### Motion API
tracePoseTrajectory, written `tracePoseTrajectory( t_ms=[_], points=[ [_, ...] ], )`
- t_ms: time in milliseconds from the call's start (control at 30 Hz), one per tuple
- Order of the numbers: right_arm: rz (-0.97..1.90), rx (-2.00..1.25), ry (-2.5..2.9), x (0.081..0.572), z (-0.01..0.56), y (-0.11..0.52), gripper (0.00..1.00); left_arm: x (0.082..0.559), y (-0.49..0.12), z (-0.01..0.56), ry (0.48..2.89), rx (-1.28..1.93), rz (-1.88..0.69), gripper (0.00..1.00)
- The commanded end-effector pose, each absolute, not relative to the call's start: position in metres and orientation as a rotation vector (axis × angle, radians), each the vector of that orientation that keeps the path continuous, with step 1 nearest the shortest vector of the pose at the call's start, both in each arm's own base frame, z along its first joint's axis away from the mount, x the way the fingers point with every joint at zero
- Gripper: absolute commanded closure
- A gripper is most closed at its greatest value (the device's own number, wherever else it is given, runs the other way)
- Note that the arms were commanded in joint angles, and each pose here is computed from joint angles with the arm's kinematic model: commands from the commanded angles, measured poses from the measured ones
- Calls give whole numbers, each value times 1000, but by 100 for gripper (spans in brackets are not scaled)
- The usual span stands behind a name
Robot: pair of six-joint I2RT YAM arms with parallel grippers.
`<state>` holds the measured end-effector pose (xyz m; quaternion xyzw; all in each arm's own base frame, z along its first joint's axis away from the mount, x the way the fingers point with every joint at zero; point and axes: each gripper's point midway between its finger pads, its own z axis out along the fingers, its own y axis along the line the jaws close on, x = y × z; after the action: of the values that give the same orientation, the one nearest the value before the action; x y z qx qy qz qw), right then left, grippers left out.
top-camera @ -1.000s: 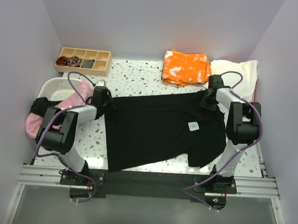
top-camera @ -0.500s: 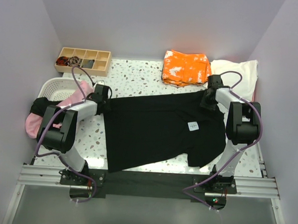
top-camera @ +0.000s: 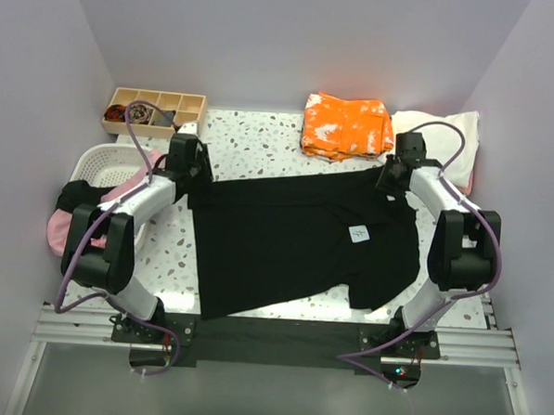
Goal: Fold and stack the t-shirts
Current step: Fold the flattened tshirt in 1/3 of the way
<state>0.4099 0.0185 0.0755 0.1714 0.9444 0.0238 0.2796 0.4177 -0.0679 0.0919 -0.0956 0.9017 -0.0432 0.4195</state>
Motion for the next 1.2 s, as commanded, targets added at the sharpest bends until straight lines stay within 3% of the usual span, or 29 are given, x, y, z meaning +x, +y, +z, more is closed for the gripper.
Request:
tracePoseTrajectory(
  t_ms=[0,300,567,767,1167],
  points=[
    [-41,479,2388,426,120,-1,71,453,-114,128,2114,-138,-405,55],
    [93,484,2382,456,97,18,72,457,-173,73,2175,-71,-711,56],
    [106,468,2451,490,59,24,72,446,-169,36,2265,-98,-628,57],
    [-56,511,2587,470,21,7,73,448,-135,12,2365,-105,-413,57],
    [-102,538,2747,376,11,5,74,521,-83,18,2369,-64,-218,57]
  ],
)
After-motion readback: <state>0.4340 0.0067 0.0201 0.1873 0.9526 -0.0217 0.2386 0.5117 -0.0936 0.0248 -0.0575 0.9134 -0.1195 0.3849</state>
